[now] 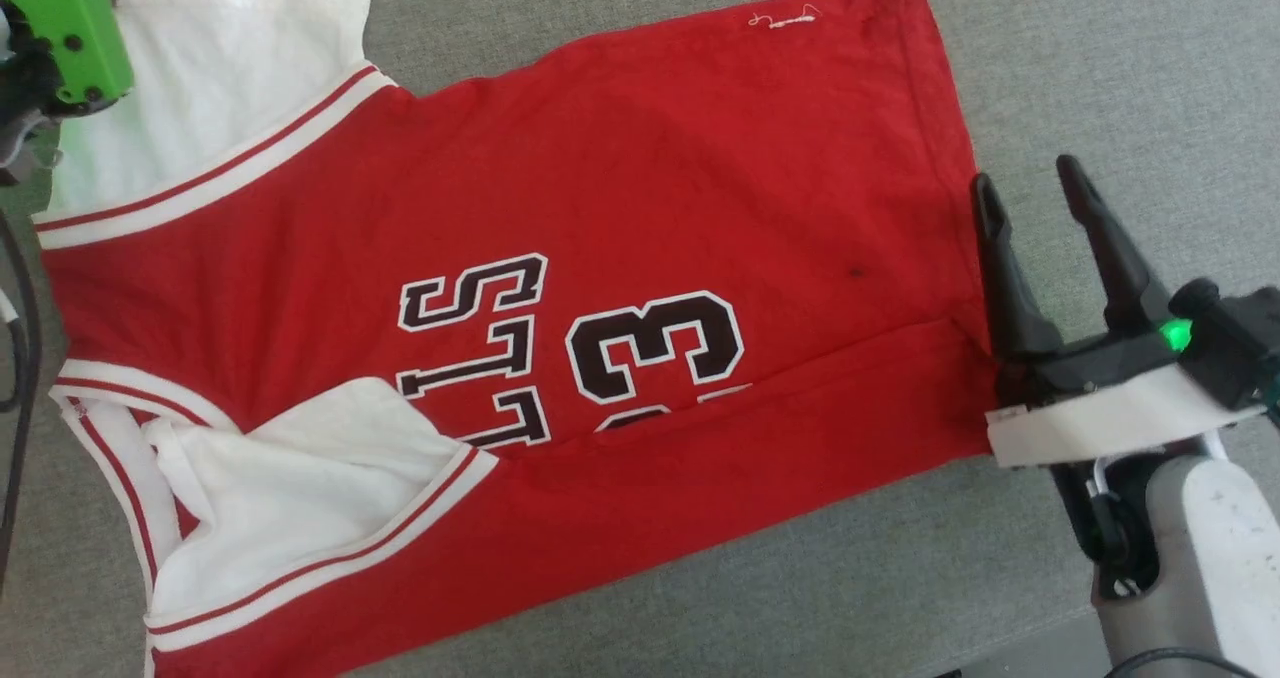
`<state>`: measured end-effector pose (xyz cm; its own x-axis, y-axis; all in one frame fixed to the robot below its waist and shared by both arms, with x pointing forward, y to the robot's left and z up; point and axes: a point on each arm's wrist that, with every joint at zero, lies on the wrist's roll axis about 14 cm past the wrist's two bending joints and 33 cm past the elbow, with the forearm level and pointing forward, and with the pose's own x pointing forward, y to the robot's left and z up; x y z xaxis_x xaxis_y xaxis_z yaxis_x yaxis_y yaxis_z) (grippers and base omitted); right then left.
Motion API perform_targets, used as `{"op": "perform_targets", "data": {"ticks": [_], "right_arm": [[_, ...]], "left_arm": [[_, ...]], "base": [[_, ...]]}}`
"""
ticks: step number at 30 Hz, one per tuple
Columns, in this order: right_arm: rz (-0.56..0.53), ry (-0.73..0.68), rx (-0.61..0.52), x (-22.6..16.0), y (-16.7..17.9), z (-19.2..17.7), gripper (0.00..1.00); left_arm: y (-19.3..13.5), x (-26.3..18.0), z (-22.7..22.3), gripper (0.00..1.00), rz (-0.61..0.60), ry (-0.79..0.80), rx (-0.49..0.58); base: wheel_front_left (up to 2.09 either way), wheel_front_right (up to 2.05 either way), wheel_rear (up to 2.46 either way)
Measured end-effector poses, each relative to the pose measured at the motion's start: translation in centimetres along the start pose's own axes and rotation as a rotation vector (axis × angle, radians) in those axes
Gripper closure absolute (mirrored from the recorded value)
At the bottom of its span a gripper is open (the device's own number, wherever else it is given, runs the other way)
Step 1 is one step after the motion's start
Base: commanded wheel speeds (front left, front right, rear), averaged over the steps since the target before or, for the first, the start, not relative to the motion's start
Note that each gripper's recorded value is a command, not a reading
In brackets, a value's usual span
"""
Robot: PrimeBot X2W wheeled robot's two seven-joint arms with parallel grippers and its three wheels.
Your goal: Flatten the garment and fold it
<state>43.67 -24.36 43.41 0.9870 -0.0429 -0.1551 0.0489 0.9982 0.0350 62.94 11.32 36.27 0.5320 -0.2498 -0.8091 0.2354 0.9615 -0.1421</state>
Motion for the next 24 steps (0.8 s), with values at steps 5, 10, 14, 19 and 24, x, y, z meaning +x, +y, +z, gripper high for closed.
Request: {"op": "perform_targets", "data": {"ticks": [5, 10, 14, 19, 24], "right_arm": [[0.041, -0.031, -0.058, 2.6, 0.3, 2.4, 0.0], [0.041, 0.046, -0.086, 7.2, -0.2, 4.0, 0.0], [0.014, 0.273, -0.054, 10.4, -0.8, 1.9, 0.0], [0.01, 0.592, -0.031, 11.7, -0.1, -2.0, 0.0], [0.003, 0.768, -0.058, 11.8, 0.0, -3.7, 0.0]], "left_arm": [[-0.3, -0.5, 0.2, 1.0, -0.01, -0.028, 0.015], [-0.2, -0.6, 0.3, 1.0, -0.007, -0.052, 0.021], [-0.1, -0.6, 0.2, 1.0, -0.013, -0.069, 0.039], [0.1, -0.7, 0.2, 1.0, -0.016, -0.084, 0.039], [0.3, -0.6, -0.1, 1.0, -0.017, -0.09, 0.035]], "base": [[0.0, 0.0, 0.0], [0.0, 0.0, 0.0], [0.0, 0.0, 0.0], [0.0, 0.0, 0.0], [0.0, 0.0, 0.0]]}}
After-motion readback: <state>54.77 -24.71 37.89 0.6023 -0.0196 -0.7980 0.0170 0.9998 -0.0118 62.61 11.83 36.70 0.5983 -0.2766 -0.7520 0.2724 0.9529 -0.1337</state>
